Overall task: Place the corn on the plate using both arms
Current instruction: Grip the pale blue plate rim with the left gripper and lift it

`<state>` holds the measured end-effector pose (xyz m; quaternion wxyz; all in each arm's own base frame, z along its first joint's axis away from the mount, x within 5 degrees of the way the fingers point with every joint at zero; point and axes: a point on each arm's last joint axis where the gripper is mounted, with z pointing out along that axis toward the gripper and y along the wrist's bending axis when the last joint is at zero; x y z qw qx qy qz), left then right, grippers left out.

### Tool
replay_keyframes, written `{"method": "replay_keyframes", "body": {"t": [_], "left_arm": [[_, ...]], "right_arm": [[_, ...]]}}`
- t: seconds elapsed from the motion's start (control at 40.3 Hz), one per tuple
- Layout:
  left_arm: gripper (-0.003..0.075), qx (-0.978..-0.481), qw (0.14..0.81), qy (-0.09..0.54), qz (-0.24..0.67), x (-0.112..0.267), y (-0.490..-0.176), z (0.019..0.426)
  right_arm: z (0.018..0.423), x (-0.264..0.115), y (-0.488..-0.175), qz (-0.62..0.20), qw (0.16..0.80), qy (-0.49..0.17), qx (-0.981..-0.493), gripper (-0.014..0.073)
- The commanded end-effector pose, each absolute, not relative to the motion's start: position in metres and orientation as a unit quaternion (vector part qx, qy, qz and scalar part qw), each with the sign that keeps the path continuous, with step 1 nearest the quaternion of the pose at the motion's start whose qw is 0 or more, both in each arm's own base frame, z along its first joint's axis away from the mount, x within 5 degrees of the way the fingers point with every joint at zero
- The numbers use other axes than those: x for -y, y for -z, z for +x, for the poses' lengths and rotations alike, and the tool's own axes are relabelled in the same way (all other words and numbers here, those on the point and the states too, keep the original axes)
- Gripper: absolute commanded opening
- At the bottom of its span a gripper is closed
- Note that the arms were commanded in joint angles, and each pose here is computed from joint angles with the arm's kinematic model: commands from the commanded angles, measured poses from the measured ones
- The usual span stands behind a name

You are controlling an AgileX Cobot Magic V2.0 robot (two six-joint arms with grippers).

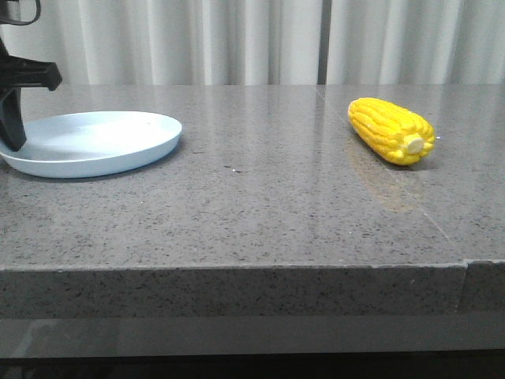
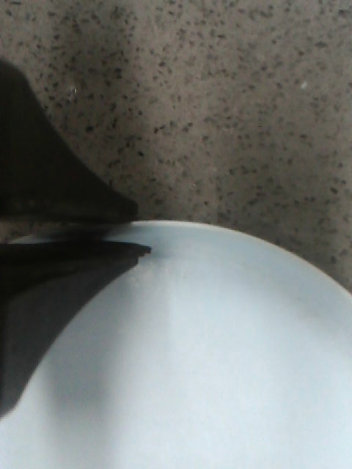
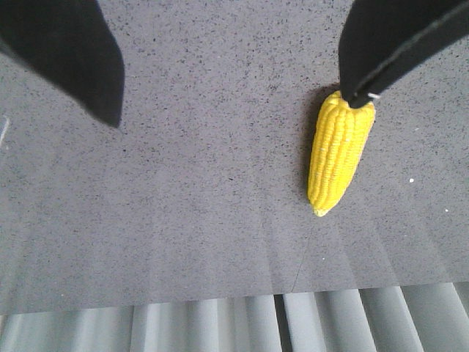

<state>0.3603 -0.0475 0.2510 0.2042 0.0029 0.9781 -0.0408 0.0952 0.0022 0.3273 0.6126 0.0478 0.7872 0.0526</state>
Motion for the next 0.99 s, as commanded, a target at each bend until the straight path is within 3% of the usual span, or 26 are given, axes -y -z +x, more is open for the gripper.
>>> {"method": "replay_keyframes", "body": {"t": [0.0,0.199,0.447,0.695,0.968], "left_arm": [[-0.002,-0.965,0.257,0.057,0.003,0.051,-0.28,0.357],[-0.002,-0.944,0.314,0.104,-0.012,0.057,-0.32,0.352],[-0.002,-0.928,0.325,0.177,0.03,0.09,-0.35,0.352],[-0.002,-0.937,0.292,0.184,0.059,0.12,-0.325,0.36],[-0.0003,-0.946,0.261,0.179,0.067,0.127,-0.299,0.371]], "right_arm": [[0.097,-0.001,-0.345,0.047,0.655,-0.051,-0.753,0.0624],[0.097,-0.001,-0.345,0.047,0.655,-0.051,-0.753,0.0624],[0.097,-0.001,-0.345,0.047,0.655,-0.051,-0.753,0.0624],[0.097,-0.001,-0.345,0.047,0.655,-0.051,-0.753,0.0624],[0.097,-0.001,-0.345,0.047,0.655,-0.051,-0.753,0.0624]]}}
